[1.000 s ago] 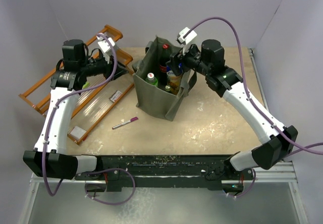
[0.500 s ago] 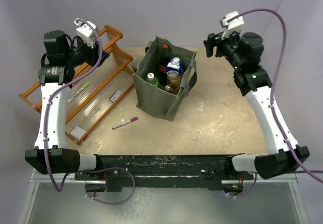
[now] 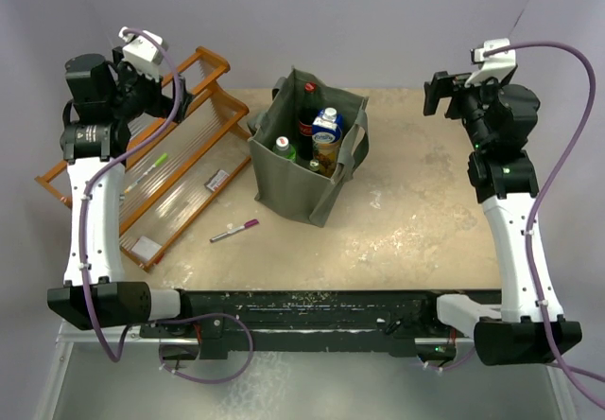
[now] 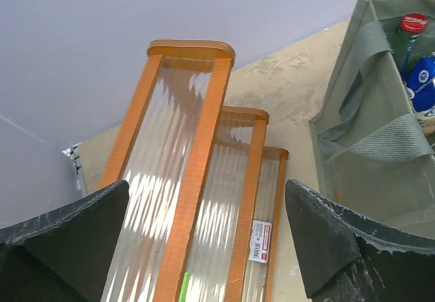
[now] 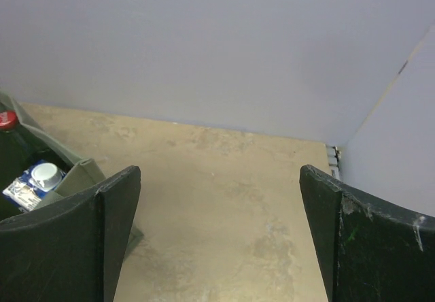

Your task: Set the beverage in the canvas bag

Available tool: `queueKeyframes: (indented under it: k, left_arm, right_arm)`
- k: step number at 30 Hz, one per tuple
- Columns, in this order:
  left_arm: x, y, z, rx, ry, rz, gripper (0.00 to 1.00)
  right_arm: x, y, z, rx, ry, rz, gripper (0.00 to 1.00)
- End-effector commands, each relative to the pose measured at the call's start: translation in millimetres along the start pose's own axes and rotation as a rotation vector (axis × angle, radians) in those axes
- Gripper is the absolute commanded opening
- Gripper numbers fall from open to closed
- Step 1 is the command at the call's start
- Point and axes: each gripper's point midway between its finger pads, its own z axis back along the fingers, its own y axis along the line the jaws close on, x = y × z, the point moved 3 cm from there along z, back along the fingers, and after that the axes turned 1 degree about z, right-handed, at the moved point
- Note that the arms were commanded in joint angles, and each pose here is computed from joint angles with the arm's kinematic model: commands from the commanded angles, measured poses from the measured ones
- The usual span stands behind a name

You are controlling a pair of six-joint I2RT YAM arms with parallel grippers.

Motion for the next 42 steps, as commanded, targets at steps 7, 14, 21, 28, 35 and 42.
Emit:
queueKeyframes:
  k: [7, 14, 21, 28, 35, 42]
  left_arm:
    - [30, 11, 44, 0.125, -0.095, -0.011, 0.99]
    - [28, -10, 64, 0.037, -0.099, -0.087, 0.99]
    - [26, -20, 65, -0.024, -0.11, -0.05, 0.99]
    - [26, -10, 68, 0.052, -0.1, -0.045, 0.99]
    - [30, 3, 81, 0.206, -0.183, -0.053, 0.99]
    - [30, -8, 81, 0.126, -0.173, -0.069, 0.99]
  right_arm:
    - [30, -13, 21, -0.049, -0.117, -0.018, 1.0]
    - [40, -12, 23, -0.034, -0.136, -0.016, 1.0]
    - [46, -10, 30, -0.017, -0.139, -0.006, 1.0]
    - [44, -11, 26, -0.017, -0.123, -0.001, 1.0]
    - [44, -12, 17, -0.02, -0.13, -0.017, 1.0]
    - [47, -10, 13, -0.008, -0.134, -0.028, 1.0]
